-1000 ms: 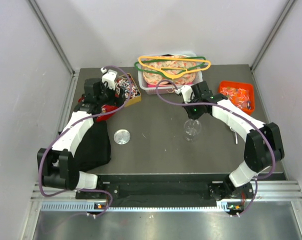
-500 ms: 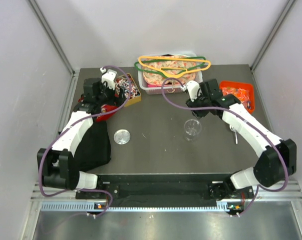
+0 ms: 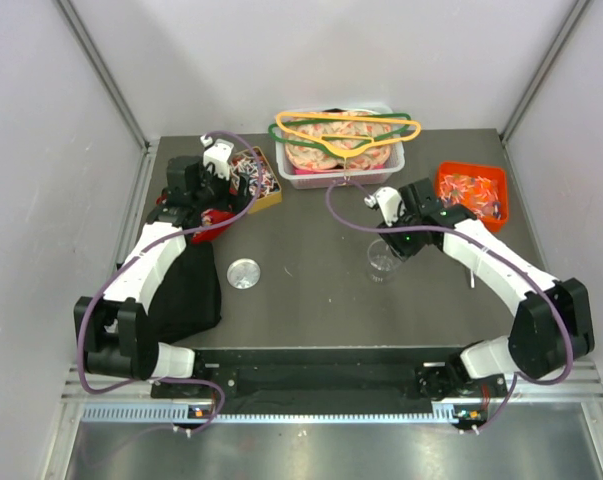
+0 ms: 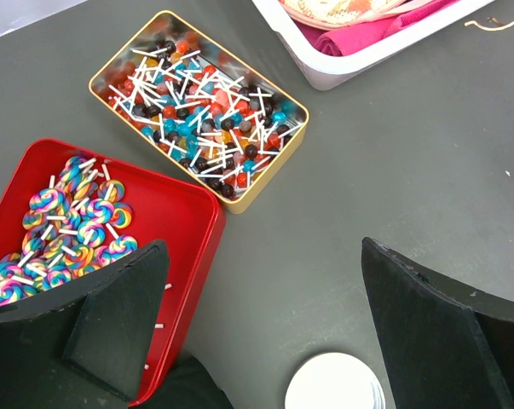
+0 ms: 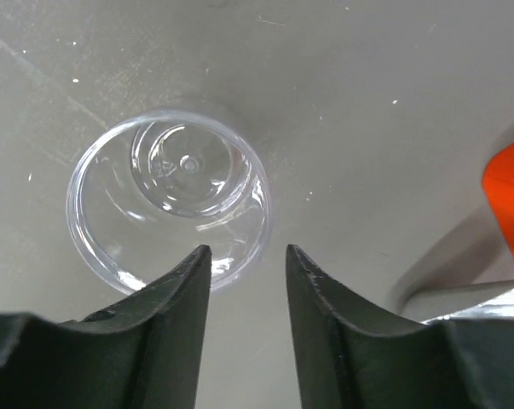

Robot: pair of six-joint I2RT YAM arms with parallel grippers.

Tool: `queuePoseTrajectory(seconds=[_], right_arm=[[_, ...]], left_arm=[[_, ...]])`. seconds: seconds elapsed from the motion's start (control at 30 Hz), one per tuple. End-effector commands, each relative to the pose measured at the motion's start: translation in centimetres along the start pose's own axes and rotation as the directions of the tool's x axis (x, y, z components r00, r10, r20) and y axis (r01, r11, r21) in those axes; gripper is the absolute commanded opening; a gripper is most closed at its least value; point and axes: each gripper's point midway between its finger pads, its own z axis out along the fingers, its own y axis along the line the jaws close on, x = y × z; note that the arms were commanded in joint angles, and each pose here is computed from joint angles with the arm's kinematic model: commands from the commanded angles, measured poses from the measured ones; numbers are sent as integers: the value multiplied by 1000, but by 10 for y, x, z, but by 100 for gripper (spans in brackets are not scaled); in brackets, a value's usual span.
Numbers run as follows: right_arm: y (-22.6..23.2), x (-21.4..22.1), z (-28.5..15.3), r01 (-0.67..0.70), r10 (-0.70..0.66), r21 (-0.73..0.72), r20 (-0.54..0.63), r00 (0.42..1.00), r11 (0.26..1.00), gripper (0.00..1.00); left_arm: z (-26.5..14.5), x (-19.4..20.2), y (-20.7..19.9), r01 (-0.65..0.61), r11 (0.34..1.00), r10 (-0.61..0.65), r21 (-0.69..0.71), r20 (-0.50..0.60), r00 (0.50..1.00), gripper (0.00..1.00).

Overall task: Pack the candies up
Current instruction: Move the packing bottle to the center of the board.

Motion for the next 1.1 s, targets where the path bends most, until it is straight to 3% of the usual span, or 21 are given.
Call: queuePoseTrajectory(seconds=[0.0, 0.13, 0.27, 0.47, 0.77, 1.07], right_arm=[[0, -6, 10, -9, 9, -19, 21, 1000, 1000, 38], [1, -9, 21, -24, 24, -39, 12, 1000, 999, 33], [4, -18, 30, -38, 39, -52, 21, 999, 998, 21], [16, -61, 35, 7, -2, -59, 83, 997, 998, 16], [47, -138, 53, 65, -46, -120, 154, 987, 991, 14], [114, -165, 87, 161, -135, -221, 127, 983, 962, 13]], left_arm=[[-10, -26, 1, -23, 1000, 24, -6, 77, 997, 99], [-9, -24, 1, -19, 1000, 19, -4, 72, 997, 99], [-9, -20, 0, -18, 1000, 18, -1, 65, 998, 99], [-7, -17, 4, 3, 1000, -3, 0, 54, 999, 99], [-14, -7, 24, 52, 998, -50, -47, 48, 998, 99], [-18, 3, 32, 57, 996, -56, -64, 29, 998, 99]])
